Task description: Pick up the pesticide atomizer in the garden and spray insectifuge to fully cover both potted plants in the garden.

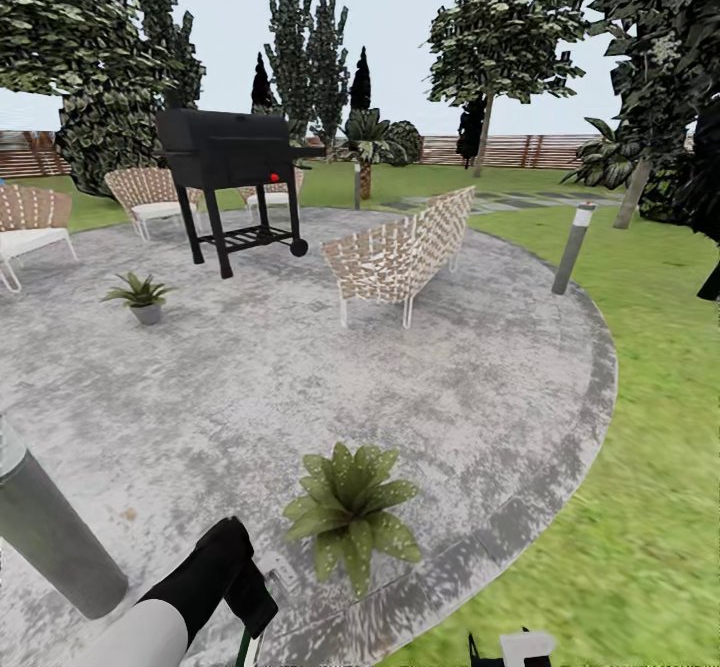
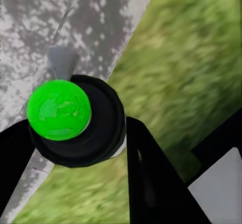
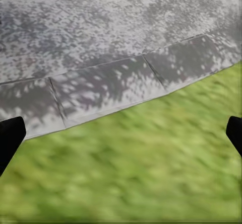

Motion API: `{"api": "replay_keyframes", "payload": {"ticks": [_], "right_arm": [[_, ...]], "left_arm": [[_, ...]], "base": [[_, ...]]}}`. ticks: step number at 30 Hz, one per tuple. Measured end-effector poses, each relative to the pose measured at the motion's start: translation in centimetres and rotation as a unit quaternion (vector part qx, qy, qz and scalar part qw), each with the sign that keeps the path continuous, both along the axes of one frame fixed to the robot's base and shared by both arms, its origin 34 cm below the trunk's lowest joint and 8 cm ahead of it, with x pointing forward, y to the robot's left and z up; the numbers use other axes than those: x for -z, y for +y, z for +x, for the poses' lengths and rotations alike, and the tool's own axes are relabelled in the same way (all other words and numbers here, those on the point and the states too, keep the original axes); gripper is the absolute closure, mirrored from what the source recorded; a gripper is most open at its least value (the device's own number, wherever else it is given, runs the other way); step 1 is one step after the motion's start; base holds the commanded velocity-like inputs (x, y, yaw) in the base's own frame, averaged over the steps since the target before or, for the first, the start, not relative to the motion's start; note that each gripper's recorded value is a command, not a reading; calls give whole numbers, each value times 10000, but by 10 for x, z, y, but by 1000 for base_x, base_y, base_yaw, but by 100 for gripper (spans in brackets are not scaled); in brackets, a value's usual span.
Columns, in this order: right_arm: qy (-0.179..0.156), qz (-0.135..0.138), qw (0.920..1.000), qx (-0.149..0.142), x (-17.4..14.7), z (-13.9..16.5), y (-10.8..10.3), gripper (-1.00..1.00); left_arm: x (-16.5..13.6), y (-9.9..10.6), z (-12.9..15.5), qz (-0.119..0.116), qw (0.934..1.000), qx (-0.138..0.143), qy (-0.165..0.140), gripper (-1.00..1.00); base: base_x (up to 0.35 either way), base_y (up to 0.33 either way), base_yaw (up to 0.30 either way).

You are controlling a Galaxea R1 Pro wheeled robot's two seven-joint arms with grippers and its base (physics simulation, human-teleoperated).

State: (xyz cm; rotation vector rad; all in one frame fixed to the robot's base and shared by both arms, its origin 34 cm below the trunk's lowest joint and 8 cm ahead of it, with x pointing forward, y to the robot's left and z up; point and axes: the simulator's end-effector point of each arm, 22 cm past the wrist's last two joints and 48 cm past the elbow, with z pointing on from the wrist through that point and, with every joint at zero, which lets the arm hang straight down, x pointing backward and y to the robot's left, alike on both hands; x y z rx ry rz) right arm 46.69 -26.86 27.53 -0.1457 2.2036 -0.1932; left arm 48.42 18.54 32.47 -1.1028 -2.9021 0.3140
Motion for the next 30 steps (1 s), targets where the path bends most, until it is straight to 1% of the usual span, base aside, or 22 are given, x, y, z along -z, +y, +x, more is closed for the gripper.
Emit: {"api": "replay_keyframes", "payload": {"ticks": [8, 11, 16, 19, 21, 22, 23, 24, 26, 28, 30], "right_arm": [[2, 0, 10000, -1, 0, 0, 0, -100], [-1, 0, 10000, 7, 0, 0, 0, -100], [-11, 0, 10000, 5, -1, 1, 0, -100], [-21, 2, 10000, 10, -1, 1, 0, -100], [-21, 2, 10000, 7, -1, 1, 0, -100], [-17, 2, 10000, 5, -1, 1, 0, -100], [-11, 3, 10000, 1, -1, 1, 0, -100], [-7, 3, 10000, 0, -1, 1, 0, -100], [-9, -18, 10000, 15, -1, 1, -3, -100], [-10, -42, 10000, 21, -1, 1, -7, -100], [-12, -51, 10000, 24, -1, 1, -8, -100]], "left_arm": [[0, 1, 0, 17, 10000, 4, 6, 100], [-2, -1, 4, -16, 10000, 7, -37, 100], [-8, 1, 13, 15, 9999, 55, -109, 100], [-21, 1, 33, -3, 9996, 56, -288, 100], [-30, 5, 48, 10, 9992, 51, -390, 100], [-39, 9, 57, -47, 9992, 41, -406, 100], [-54, 15, 67, -141, 9992, 80, -352, 100], [-61, 23, 70, -67, 9994, 178, -285, 100], [-61, 32, 66, 114, 9993, 324, -174, 100], [-60, 38, 63, 245, 9988, 416, -127, 100], [-60, 38, 62, 293, 9984, 466, -109, 100]], "base": [[-164, 263, -1], [-90, 89, -11], [-9, 9, -120], [0, 0, -14], [0, 0, -2], [0, 0, 0], [0, 0, 0], [0, 0, 0], [0, 0, 0], [35, 30, 0], [217, 147, 0]]}}
